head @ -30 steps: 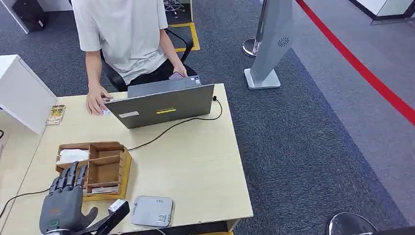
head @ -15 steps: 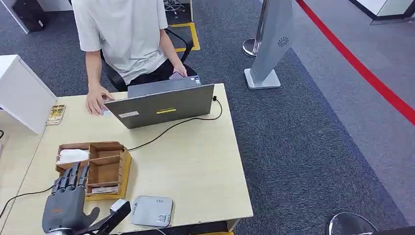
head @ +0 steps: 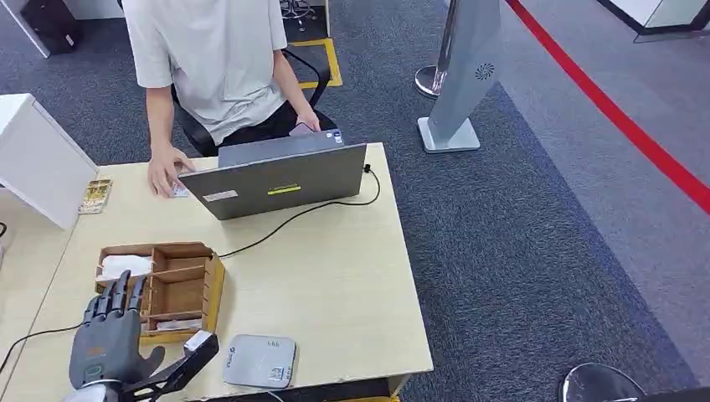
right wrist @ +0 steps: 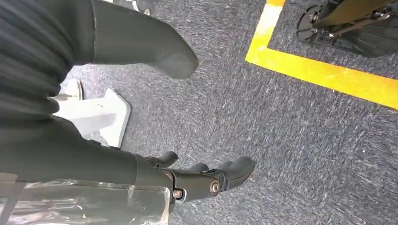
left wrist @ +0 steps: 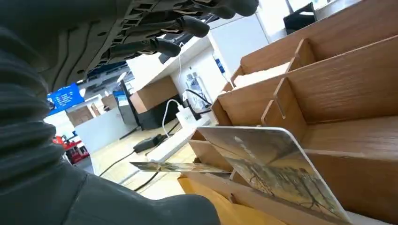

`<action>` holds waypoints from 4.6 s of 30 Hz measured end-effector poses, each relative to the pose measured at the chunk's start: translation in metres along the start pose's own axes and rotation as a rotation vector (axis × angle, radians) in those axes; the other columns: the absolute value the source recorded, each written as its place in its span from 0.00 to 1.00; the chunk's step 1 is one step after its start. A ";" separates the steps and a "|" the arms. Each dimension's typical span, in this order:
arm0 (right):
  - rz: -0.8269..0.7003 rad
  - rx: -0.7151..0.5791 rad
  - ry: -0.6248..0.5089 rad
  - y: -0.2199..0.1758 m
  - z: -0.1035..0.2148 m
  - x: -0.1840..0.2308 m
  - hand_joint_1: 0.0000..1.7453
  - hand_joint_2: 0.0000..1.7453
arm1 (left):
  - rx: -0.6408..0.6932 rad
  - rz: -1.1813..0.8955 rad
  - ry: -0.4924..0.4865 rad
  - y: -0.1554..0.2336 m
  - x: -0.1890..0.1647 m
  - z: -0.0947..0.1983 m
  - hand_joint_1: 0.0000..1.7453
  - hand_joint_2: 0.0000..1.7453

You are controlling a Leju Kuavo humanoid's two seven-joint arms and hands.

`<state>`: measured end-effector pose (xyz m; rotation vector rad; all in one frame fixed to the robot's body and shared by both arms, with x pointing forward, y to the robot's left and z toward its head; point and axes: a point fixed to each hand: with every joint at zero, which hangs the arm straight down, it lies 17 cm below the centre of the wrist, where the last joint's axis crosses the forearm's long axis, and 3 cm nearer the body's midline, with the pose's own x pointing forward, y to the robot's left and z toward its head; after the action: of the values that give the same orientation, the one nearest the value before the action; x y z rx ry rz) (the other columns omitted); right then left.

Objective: Pass the card to the sensor for recognition and then transmit it.

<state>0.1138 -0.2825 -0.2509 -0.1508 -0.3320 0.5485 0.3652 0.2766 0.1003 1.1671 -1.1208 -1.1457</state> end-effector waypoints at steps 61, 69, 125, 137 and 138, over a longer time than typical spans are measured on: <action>0.028 0.016 -0.024 0.007 -0.002 0.009 0.00 1.00 | -0.004 -0.006 -0.048 -0.013 0.004 -0.009 0.00 1.00; 0.029 0.020 -0.024 0.009 -0.002 0.009 0.00 1.00 | -0.008 -0.002 -0.047 -0.014 0.006 -0.010 0.00 1.00; 0.034 0.026 -0.027 0.013 -0.003 0.009 0.00 1.00 | -0.119 0.050 -0.112 -0.035 0.034 -0.008 1.00 1.00; 0.034 0.026 -0.029 0.013 -0.003 0.010 0.00 1.00 | -0.124 0.055 -0.113 -0.036 0.035 -0.008 1.00 1.00; 0.034 0.026 -0.029 0.013 -0.003 0.010 0.00 1.00 | -0.121 0.056 -0.114 -0.035 0.035 -0.008 1.00 1.00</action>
<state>0.1162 -0.2666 -0.2536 -0.1238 -0.3515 0.5884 0.3738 0.2408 0.0660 0.9820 -1.1469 -1.2321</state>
